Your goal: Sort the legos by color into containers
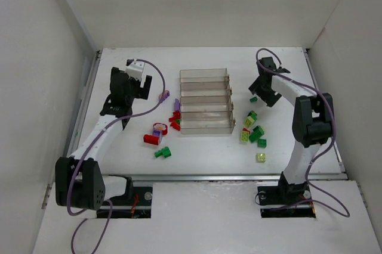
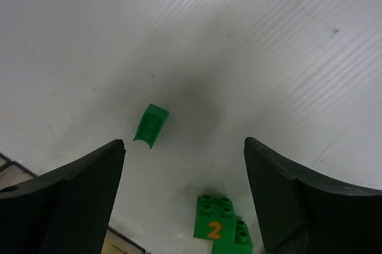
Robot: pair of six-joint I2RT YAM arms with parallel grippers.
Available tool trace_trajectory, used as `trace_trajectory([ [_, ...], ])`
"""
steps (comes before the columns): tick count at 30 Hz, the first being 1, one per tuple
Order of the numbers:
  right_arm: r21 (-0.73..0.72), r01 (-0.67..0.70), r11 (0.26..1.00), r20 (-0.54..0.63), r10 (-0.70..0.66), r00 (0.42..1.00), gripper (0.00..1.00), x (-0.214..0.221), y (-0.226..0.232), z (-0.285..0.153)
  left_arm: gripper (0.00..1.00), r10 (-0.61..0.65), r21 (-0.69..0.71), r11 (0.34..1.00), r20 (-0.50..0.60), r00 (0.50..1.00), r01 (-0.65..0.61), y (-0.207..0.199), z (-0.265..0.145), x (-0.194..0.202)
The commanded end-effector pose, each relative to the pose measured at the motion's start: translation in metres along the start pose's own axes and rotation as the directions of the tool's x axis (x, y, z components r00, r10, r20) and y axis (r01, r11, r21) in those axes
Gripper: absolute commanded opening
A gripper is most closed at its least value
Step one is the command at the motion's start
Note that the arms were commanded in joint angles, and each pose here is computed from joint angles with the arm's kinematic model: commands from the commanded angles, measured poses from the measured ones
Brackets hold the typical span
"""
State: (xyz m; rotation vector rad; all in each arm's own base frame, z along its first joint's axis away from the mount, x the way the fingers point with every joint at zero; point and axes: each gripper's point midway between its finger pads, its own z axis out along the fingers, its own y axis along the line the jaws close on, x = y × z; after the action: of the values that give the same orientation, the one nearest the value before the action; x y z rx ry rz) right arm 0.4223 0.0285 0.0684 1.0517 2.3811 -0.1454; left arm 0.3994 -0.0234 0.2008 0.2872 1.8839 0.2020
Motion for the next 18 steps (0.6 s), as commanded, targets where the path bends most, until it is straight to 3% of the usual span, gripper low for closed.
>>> trace_trajectory([
  [1,-0.032,-0.025,0.999,-0.066,0.023,0.998,0.86,0.016,0.016,0.007,1.00,-0.042,-0.010,0.999,0.125,0.991,0.043,0.009,0.003,-0.042],
  [6,-0.072,-0.032,0.997,-0.102,0.025,0.994,0.84,0.019,0.037,0.020,1.00,-0.027,-0.043,0.999,0.102,0.994,0.032,0.018,0.012,-0.029],
  [13,-0.003,-0.022,1.000,-0.090,0.022,0.996,0.76,0.012,0.033,0.036,1.00,-0.036,-0.090,0.995,0.091,0.995,0.044,0.033,0.010,-0.018],
  [17,0.003,-0.019,1.000,-0.102,0.019,0.995,0.62,0.011,0.029,0.037,1.00,-0.027,-0.104,0.994,0.081,0.996,0.036,0.034,0.009,-0.008],
  [18,0.010,-0.015,1.000,-0.109,0.016,0.994,0.55,0.014,0.026,0.038,1.00,-0.028,-0.117,0.992,0.087,0.996,0.038,0.036,0.008,-0.009],
])
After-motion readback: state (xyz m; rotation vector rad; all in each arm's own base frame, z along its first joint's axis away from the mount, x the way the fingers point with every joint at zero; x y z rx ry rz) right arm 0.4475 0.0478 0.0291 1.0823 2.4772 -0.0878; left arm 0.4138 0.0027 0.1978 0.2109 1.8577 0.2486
